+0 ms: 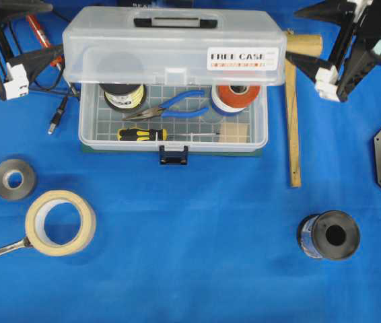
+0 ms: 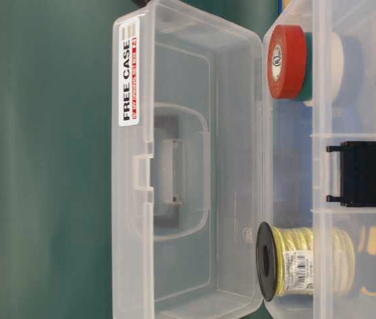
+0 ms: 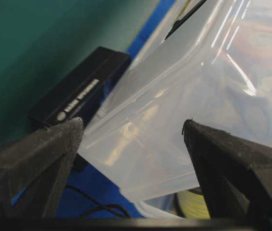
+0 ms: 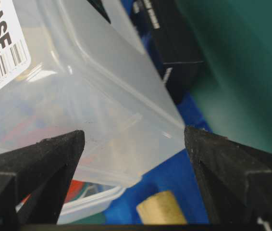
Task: Open the tool box with both arms.
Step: 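Grip the lid edges with both grippers and lift it upward and back, then push the lid fully open past vertical with both grippers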
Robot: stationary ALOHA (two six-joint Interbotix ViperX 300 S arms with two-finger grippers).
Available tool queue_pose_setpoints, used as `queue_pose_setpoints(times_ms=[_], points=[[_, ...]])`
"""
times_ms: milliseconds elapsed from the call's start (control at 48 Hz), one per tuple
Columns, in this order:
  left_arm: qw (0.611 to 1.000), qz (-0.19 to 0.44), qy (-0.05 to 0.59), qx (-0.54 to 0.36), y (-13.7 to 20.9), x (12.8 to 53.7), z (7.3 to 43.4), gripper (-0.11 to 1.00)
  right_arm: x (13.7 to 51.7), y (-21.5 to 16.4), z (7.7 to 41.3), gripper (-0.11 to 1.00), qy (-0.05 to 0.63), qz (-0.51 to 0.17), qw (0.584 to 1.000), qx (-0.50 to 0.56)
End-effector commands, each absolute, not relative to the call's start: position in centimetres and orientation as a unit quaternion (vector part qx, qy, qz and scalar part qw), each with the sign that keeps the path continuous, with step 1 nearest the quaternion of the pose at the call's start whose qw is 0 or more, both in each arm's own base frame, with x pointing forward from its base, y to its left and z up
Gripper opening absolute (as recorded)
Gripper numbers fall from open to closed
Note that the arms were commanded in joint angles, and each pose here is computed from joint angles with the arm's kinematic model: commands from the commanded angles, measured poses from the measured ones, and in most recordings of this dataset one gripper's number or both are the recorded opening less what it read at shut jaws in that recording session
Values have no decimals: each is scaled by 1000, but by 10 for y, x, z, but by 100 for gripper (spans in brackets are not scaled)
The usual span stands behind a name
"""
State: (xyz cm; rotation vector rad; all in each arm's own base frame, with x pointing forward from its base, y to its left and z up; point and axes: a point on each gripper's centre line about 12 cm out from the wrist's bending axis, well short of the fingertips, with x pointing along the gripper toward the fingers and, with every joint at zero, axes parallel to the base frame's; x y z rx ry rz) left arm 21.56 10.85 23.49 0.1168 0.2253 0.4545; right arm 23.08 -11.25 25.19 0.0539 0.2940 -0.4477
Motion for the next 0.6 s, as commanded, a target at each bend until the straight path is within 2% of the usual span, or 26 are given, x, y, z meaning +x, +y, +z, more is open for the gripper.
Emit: queue_pose_setpoints(times_ms=[0,312,583], points=[[969,220,90,67,112,231,251,90,243,-118,285,87,87,-222,971,18],[961,246,103,70,133,239,247,90,240,-138,288,87,73,-257,963,17],[954,280,84,74,151,234,254,90,241,-161,285,87,77,-289,954,21]])
